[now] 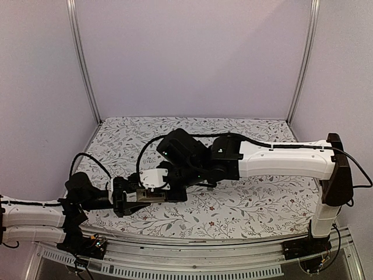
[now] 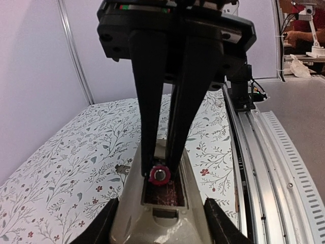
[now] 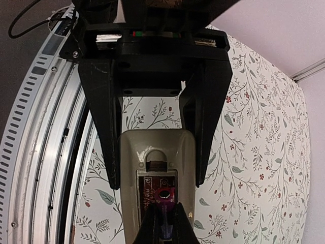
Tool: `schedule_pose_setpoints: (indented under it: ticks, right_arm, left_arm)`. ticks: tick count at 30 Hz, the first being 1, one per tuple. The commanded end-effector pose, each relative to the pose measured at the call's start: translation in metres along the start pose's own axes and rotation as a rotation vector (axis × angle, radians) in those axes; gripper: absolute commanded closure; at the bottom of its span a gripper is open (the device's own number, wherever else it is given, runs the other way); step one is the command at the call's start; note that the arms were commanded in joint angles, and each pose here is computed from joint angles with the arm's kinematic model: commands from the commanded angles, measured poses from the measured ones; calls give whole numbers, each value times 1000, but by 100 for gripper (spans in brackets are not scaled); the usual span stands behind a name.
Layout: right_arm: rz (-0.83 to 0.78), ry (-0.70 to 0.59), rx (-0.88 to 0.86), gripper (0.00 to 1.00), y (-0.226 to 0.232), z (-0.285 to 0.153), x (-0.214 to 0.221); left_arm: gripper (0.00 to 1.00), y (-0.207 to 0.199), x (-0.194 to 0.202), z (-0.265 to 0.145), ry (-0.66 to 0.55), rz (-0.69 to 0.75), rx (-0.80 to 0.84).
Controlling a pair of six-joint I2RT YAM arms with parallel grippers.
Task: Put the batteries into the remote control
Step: Place the battery in the battery compartment.
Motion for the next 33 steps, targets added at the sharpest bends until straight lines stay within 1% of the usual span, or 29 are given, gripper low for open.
schedule_pose_setpoints:
  ticks: [1,3,7,10,18,21,27,33]
  right_arm:
    - [-4,114,29,100,-8,11,22]
    - [-10,146,38,100,-9,13,27]
    - [-13,198,39,89,-8,18,36]
    - [-14,210,43,84,-9,20,37]
    - [-10,186,58,83,-14,19,30]
    - [-8,182,60,81,-15,17,29]
    - [-3,150,62,75,-17,11,23]
    - [7,117,70,74,-20,4,16]
  left_arm:
    - [100,-12,-17,3,-60,28,77]
    - [100,-11,-19,3,-63,29,71]
    - [100,-11,-20,3,-63,9,69]
    - [100,-10,-20,3,-68,4,67]
    - [100,-10,-22,3,-76,-12,67]
    - [100,-9,-20,3,-69,-36,56]
    - [100,-6,-17,4,-53,-102,45]
    - [100,-5,-16,4,-46,-113,41]
Point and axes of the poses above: each gripper's point midway between its finger pads, its own z axis out along the fingers, its own y axis along the line the jaws close on, x = y × z, the point moved 4 cm from there along -z, back along the fingers, and after that the axes turned 14 degrees about -z, right-handed, at the moved point
